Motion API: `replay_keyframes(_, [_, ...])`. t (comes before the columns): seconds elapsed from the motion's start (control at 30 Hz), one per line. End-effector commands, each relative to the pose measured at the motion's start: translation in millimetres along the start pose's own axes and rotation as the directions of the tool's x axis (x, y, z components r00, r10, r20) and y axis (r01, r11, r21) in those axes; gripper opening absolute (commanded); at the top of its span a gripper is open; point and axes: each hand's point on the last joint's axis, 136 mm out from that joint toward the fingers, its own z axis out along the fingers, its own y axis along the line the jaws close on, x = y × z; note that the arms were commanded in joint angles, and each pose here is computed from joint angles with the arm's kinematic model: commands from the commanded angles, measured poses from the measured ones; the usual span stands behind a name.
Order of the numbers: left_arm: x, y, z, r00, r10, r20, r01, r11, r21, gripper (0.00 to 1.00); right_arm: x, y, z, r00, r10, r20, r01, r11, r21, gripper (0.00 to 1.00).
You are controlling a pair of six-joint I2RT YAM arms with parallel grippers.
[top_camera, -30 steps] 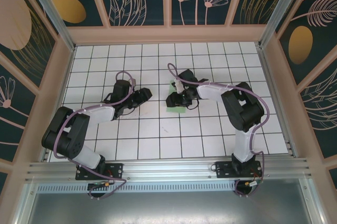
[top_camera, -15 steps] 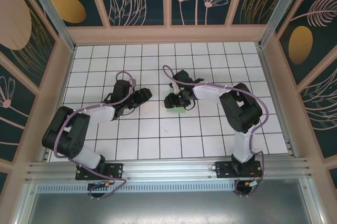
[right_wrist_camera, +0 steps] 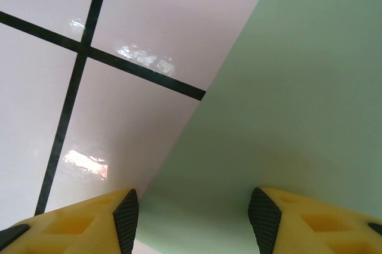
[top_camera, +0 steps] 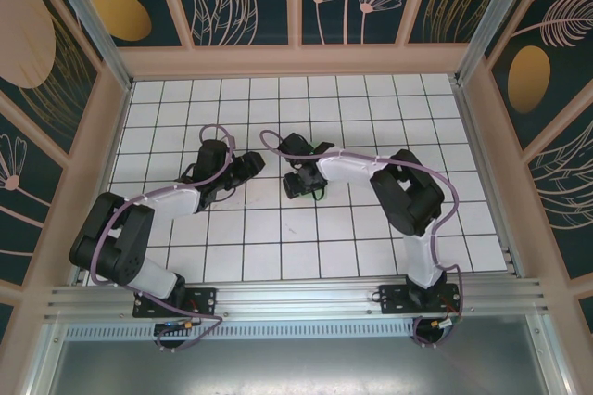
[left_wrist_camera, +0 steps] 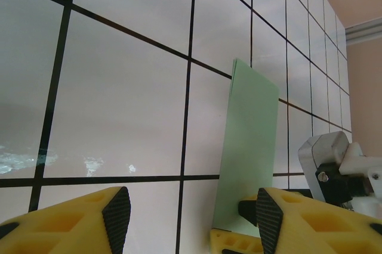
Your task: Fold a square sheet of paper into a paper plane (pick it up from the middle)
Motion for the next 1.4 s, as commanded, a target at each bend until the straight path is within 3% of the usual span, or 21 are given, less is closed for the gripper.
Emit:
replay_keyframes(0.0, [-2,1,-3,1.000,-0.002,0.015,0.002,1.000,-0.008,0.61,35,-18,26,0.991,-0.008,-0.134,0.021,0.995,0.095,0.56])
replay_keyframes(0.3, [0,-1,-2,1.000,0.003,0.002,-0.003,1.000,0.005,0.61,26,-10,17,0.995,0.027,-0.094,-0.026,1.000,0.010,0.52])
replay_keyframes(0.63, [0,-5,1,1.000,0.002,-0.014,-0.002,1.000,0.026,0.61,17,-2,-1,0.989,0.120,-0.087,-0.139,0.956,-0.257,0.49])
replay_keyframes(0.77, [1,-7,2,1.000,0.005,-0.022,-0.004,0.999,0.034,0.61,19,-11,0,0.986,0.140,-0.095,-0.159,0.956,-0.247,0.47])
replay_keyframes(0.83, [1,-8,2,1.000,0.005,-0.025,-0.004,0.999,0.040,0.61,20,-13,1,0.984,0.147,-0.096,-0.167,0.954,-0.251,0.40])
replay_keyframes(0.9, [3,-10,3,0.999,0.006,-0.035,-0.004,0.999,0.048,0.61,20,-14,1,0.983,0.155,-0.099,-0.176,0.951,-0.255,0.42])
replay_keyframes(1.1, [7,-18,7,0.997,0.007,-0.072,0.000,0.996,0.094,0.61,6,-9,-16,0.980,0.190,-0.058,-0.198,0.910,-0.364,0.36])
replay_keyframes(1.27, [7,-22,9,0.996,0.008,-0.084,0.001,0.994,0.107,0.61,-7,-12,-35,0.977,0.213,-0.009,-0.199,0.893,-0.404,0.36])
replay_keyframes(1.37, [7,-23,9,0.996,0.008,-0.085,0.002,0.994,0.110,0.60,-7,-16,-40,0.974,0.227,-0.005,-0.208,0.884,-0.419,0.30])
